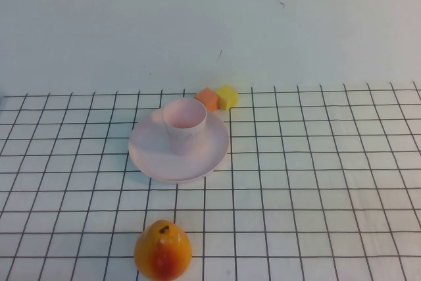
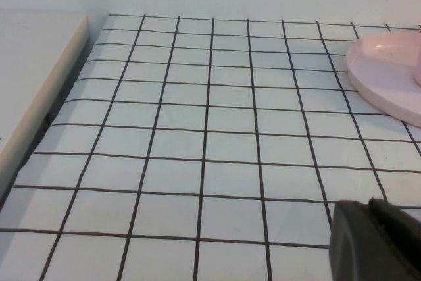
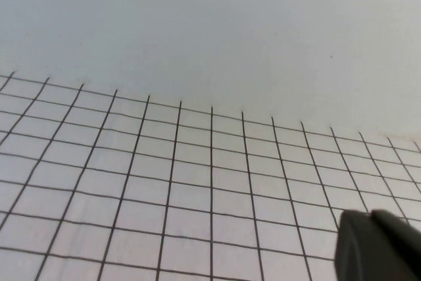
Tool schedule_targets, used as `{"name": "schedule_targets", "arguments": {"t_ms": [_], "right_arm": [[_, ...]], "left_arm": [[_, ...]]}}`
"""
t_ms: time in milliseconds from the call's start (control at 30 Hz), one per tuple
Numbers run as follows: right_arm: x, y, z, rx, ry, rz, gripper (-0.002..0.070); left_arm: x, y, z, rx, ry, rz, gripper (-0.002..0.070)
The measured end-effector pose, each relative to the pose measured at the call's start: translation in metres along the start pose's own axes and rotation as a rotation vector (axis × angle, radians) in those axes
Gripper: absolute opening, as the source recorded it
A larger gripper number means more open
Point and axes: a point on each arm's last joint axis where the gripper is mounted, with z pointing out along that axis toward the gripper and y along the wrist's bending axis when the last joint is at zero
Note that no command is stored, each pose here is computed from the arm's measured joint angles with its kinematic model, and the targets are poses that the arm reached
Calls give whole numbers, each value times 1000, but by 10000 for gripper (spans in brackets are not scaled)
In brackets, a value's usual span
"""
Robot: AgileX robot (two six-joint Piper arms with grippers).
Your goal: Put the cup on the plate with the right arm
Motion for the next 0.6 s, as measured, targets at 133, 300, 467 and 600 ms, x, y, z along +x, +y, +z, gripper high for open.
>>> {"name": "schedule_targets", "arguments": {"t_ms": [133,300,467,600], "right_arm": [[20,2,-5,37,-50,9,0],[26,3,-5,43,-66,9,0],[18,5,-6,22,-159,6,0],[11,7,-7,-2,-237,13,0]], "left_arm": [[0,0,0,0,0,0,-3],[0,0,0,0,0,0,-3],[0,0,0,0,0,0,-3],[0,0,0,0,0,0,-3]]}}
